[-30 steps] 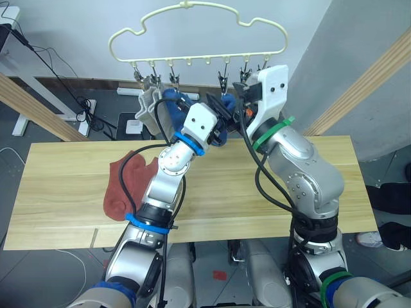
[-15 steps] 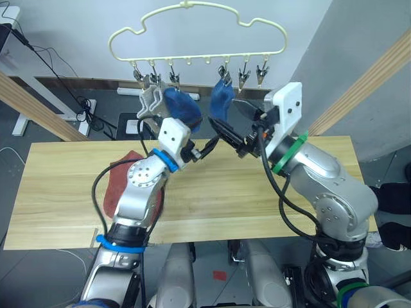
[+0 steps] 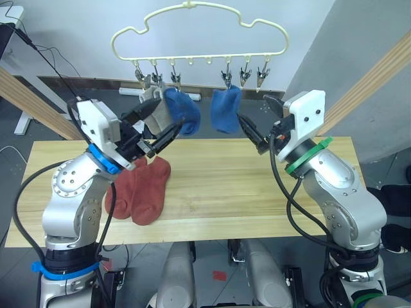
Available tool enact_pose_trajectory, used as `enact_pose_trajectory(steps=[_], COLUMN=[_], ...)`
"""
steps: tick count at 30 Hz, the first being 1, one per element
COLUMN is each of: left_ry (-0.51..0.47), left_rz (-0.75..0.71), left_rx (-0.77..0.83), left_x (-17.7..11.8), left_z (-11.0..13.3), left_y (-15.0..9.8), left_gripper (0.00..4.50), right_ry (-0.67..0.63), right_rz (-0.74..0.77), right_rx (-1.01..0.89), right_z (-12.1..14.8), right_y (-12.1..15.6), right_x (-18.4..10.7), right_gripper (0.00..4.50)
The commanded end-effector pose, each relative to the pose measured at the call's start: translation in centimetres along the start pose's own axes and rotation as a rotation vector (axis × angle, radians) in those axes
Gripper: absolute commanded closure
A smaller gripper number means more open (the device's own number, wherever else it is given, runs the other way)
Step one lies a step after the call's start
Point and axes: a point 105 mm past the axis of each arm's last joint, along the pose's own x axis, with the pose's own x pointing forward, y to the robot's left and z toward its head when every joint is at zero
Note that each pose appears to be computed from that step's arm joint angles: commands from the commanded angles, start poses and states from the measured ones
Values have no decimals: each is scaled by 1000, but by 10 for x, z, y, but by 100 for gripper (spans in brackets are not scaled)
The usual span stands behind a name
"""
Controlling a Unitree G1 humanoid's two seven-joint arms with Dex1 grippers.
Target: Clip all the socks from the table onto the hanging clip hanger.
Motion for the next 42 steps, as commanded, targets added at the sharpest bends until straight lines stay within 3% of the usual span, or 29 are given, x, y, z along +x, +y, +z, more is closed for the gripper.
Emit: enact_pose_trajectory(steps=[1, 8, 11, 13, 29, 42], left_ry=[-60, -67, -59, -61, -70, -63], left_rz=[-16, -65, -91, -102, -140, -144], left_rx=[35, 98, 110, 118, 142, 143], left_x=[5, 14, 15, 16, 21, 21], left_z=[27, 35, 31, 30, 25, 21], left_y=[-5, -4, -8, -9, -12, -12], left_gripper=[113, 113, 109, 109, 109, 109], right_ry=[-64, -67, -72, -72, -89, -110], right_rz=[3, -50, -64, -63, -165, -171], right_rx=[-34, -27, -13, -7, 21, 13], right_z=[11, 5, 5, 5, 9, 11], right_y=[2, -1, 0, 2, -10, -13], right_x=[4, 21, 26, 29, 54, 57], right_gripper=[80, 80, 139, 202, 202, 202])
